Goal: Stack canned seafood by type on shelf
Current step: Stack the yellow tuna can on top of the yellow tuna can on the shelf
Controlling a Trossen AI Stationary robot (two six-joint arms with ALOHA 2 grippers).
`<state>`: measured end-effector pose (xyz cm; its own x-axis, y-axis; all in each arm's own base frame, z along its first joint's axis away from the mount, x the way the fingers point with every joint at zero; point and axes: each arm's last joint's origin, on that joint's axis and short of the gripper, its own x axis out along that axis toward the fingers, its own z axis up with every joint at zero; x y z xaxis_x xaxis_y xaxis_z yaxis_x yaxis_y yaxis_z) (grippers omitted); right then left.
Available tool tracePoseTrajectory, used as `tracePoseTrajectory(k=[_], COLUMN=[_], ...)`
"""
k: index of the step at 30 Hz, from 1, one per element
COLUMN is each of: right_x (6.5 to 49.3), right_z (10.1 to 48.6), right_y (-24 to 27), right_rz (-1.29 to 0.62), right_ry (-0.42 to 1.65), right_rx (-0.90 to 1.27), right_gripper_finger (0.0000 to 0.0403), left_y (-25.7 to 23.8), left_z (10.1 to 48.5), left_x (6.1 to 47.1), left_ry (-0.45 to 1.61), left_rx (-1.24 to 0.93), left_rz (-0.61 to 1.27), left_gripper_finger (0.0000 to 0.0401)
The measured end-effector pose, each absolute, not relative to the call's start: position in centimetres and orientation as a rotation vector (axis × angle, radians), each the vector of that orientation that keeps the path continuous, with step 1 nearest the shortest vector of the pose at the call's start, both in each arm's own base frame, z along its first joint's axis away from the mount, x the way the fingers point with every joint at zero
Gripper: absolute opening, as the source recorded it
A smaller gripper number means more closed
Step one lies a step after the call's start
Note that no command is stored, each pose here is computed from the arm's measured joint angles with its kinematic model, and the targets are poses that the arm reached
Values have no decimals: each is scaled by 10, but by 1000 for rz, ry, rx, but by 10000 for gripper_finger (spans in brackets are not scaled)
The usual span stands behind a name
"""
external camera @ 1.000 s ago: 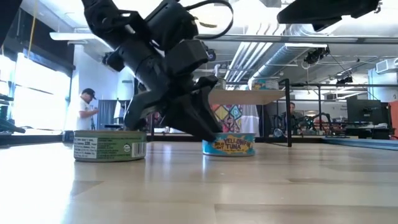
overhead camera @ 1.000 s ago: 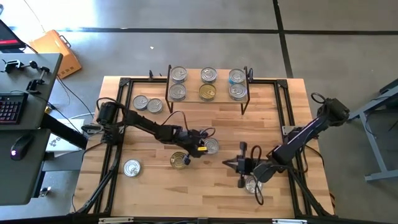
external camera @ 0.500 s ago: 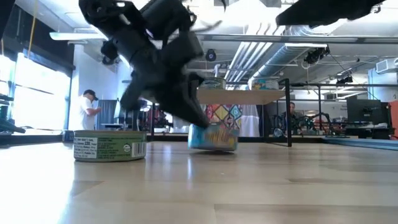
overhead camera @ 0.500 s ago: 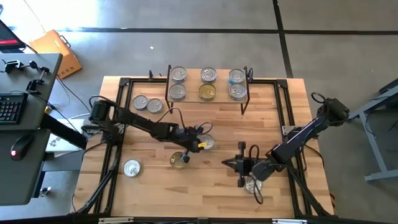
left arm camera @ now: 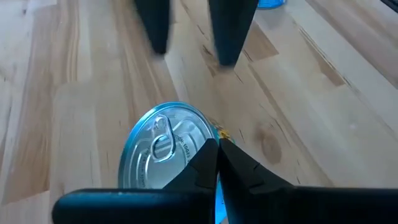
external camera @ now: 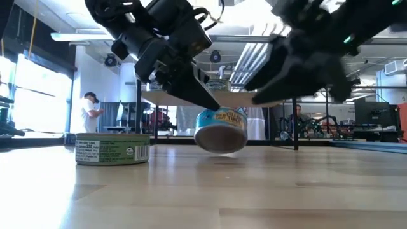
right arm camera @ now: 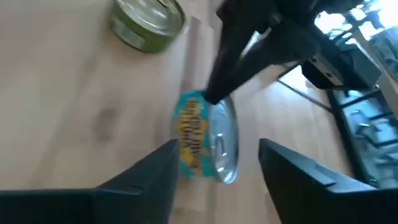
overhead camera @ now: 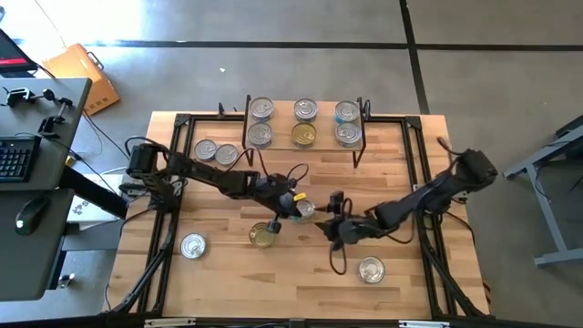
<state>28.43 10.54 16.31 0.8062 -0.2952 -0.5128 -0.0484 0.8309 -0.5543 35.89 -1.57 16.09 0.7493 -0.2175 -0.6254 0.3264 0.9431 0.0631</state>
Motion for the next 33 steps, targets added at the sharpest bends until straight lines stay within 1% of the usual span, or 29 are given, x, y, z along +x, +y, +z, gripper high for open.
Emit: tracePoseTrajectory(k=[2, 5, 7, 11, 13, 15, 17, 21, 24, 27, 31, 33], right_x=[291, 297, 300, 307, 309, 310, 310, 309, 305, 294, 272, 258], right_z=[155, 140, 131, 118, 116, 115, 115, 115, 120, 132, 171, 196], right_y=[101, 98, 97, 90, 90, 89, 89, 94, 102, 110, 121, 121], right_rz=[-141, -66, -52, -122, -134, -142, -152, -148, -121, -125, -191, -289], right_ry=[636, 673, 690, 693, 683, 673, 669, 660, 653, 656, 589, 559], right_rx=[-613, -680, -705, -707, -689, -671, -644, -608, -602, -583, -528, -594], right_gripper_finger=[237, 257, 261, 259, 249, 230, 199, 121, 121, 121, 121, 121], left_y=[-14, -12, -12, -12, -12, -13, -15, -21, -26, -28, -30, -33], left_z=[161, 161, 162, 163, 164, 164, 164, 164, 170, 178, 194, 201], left_x=[359, 359, 359, 361, 361, 361, 361, 360, 355, 340, 319, 311], left_ry=[661, 662, 656, 640, 636, 634, 634, 640, 673, 785, 886, 898], left_rx=[156, 147, 148, 149, 150, 146, 145, 152, 164, 217, 254, 246], left_rz=[-289, -282, -281, -281, -281, -282, -285, -292, -289, -189, 11, 101], left_gripper_finger=[0, 0, 0, 0, 0, 0, 0, 2, 14, 26, 31, 30])
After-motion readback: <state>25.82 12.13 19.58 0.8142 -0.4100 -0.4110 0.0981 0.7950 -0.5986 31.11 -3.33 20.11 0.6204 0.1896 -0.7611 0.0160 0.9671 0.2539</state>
